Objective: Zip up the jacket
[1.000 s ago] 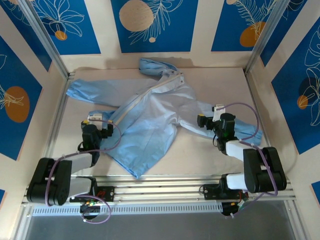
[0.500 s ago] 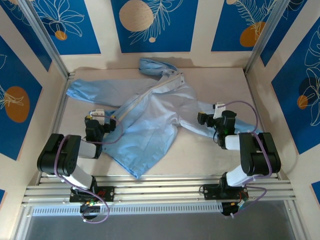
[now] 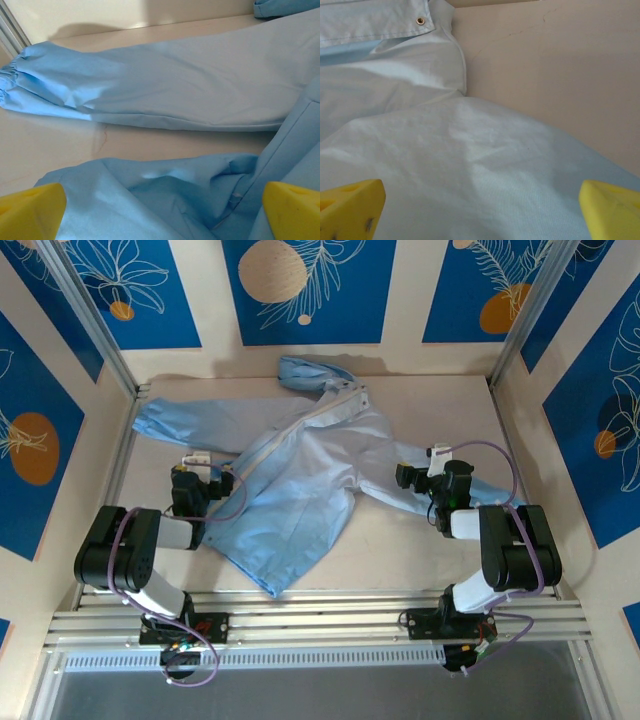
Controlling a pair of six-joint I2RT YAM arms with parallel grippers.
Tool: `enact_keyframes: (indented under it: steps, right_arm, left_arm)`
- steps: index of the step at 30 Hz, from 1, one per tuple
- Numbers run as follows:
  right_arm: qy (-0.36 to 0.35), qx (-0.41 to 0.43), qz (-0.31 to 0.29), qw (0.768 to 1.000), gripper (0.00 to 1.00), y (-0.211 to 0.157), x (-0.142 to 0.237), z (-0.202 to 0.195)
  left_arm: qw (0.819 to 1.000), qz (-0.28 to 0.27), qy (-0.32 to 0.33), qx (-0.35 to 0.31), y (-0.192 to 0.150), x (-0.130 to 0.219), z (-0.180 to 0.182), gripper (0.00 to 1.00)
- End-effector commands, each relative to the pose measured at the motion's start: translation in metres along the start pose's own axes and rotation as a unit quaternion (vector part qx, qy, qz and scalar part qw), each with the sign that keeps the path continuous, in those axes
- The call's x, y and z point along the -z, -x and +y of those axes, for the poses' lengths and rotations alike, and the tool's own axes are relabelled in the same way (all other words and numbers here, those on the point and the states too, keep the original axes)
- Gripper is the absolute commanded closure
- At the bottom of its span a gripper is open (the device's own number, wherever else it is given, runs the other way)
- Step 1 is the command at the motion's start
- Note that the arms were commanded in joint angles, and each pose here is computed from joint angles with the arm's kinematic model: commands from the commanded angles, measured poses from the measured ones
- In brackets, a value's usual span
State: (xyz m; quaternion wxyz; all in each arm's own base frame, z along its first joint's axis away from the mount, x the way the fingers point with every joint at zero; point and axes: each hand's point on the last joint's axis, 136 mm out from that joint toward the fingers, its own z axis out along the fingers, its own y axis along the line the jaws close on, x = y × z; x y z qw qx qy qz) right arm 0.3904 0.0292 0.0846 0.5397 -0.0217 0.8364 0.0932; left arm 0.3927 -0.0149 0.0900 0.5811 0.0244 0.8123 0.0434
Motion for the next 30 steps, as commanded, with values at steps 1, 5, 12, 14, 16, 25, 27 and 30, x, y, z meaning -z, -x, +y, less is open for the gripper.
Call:
enact_keyframes:
  steps: [1, 5, 12, 14, 16, 25, 27, 30]
  right_arm:
    - [0.011, -0.002, -0.012, 1.0, 0.01, 0.0102, -0.002, 0.0042]
    - [0.011, -0.002, -0.013, 1.0, 0.01, 0.0103, -0.002, 0.0043]
    - [0.012, -0.002, -0.013, 1.0, 0.01, 0.0107, -0.0023, 0.0037]
    - [0.012, -0.001, -0.013, 1.0, 0.01, 0.0111, -0.0021, 0.0042]
    - [0.012, -0.002, -0.013, 1.0, 0.01, 0.0109, -0.0021, 0.0038]
    - [0.01, 0.001, -0.011, 1.0, 0.01, 0.0102, -0.0035, 0.0047]
    - [0.01, 0.0, -0.011, 1.0, 0.01, 0.0099, -0.0032, 0.0043]
    - [0.011, 0.0, -0.013, 1.0, 0.01, 0.0103, -0.0021, 0.0044]
  left_arm:
    - [1.0, -0.003, -0.009, -0.003, 0.0037, -0.0018, -0.0015, 0.0]
    - [1.0, -0.003, -0.008, -0.003, 0.004, -0.0019, -0.0012, 0.0]
    - [1.0, -0.003, -0.009, -0.003, 0.0039, -0.0019, -0.0014, 0.0]
    - [1.0, -0.003, -0.008, -0.003, 0.0039, -0.0019, -0.0012, 0.0]
    - [1.0, -0.003, -0.008, -0.003, 0.0037, -0.0019, -0.0014, 0.0]
    - [1.0, -0.003, -0.008, -0.003, 0.0038, -0.0019, -0.0013, 0.0]
    - [1.0, -0.003, -0.009, -0.003, 0.0039, -0.0019, -0.0014, 0.0]
    - [1.0, -0.003, -0.009, -0.003, 0.0038, -0.0019, -0.0018, 0.0]
